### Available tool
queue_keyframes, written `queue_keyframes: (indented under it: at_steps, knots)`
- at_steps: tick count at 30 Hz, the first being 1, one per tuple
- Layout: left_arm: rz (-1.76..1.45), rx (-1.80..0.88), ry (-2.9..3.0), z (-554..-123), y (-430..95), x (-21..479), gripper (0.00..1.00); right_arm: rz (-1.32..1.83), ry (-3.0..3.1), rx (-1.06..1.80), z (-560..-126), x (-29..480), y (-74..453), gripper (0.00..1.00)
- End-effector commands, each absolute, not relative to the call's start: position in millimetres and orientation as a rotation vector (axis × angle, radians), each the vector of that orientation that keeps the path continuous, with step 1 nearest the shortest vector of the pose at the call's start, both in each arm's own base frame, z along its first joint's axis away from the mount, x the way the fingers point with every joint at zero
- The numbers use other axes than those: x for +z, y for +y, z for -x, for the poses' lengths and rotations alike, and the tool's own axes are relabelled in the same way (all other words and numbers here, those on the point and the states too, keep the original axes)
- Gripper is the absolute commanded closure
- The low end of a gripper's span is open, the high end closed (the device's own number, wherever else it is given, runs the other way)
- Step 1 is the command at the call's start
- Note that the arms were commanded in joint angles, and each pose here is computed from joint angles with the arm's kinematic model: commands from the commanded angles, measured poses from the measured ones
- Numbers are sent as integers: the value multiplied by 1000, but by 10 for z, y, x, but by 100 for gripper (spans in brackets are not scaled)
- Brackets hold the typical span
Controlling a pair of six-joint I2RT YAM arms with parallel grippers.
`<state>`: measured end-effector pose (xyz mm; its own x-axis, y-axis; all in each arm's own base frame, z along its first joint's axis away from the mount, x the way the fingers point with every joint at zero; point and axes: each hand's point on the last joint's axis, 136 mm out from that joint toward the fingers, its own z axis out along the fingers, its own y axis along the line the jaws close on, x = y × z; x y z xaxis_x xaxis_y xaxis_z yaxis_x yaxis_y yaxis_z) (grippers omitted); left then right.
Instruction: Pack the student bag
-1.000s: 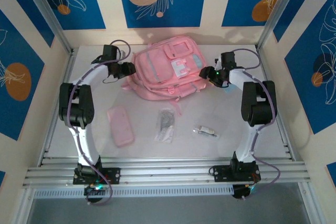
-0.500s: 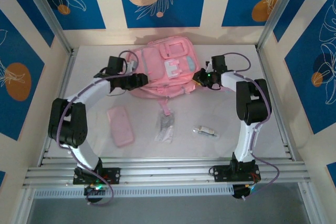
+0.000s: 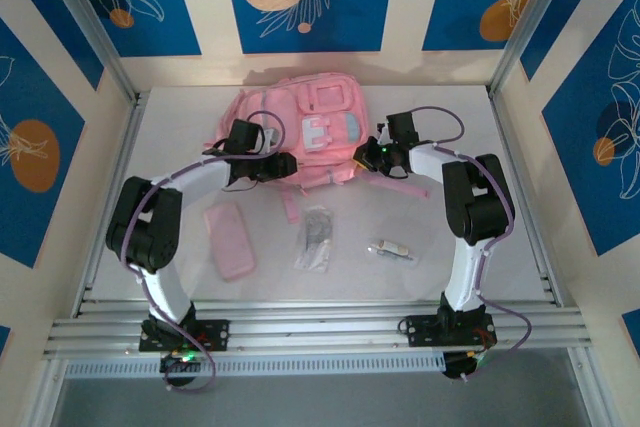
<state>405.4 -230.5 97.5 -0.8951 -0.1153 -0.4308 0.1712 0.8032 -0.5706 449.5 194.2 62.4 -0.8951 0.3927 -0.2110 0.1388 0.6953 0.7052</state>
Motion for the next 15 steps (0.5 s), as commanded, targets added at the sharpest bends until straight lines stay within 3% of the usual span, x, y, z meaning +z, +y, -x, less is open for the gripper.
queue_keyframes:
  at_steps: [1,5,15]
  knots:
    - [-27,-658,2519,-4133,-2105,941,48,-400,2624,1029,-4312,500,1994,100]
    - [-58,-616,2490,-4203,-2087,921,48,-382,2624,1035,-4296,515,2005,100]
    - [-136,-842,2450,-4373,-2535,794,54,-333,2635,1054,-4245,522,2087,100]
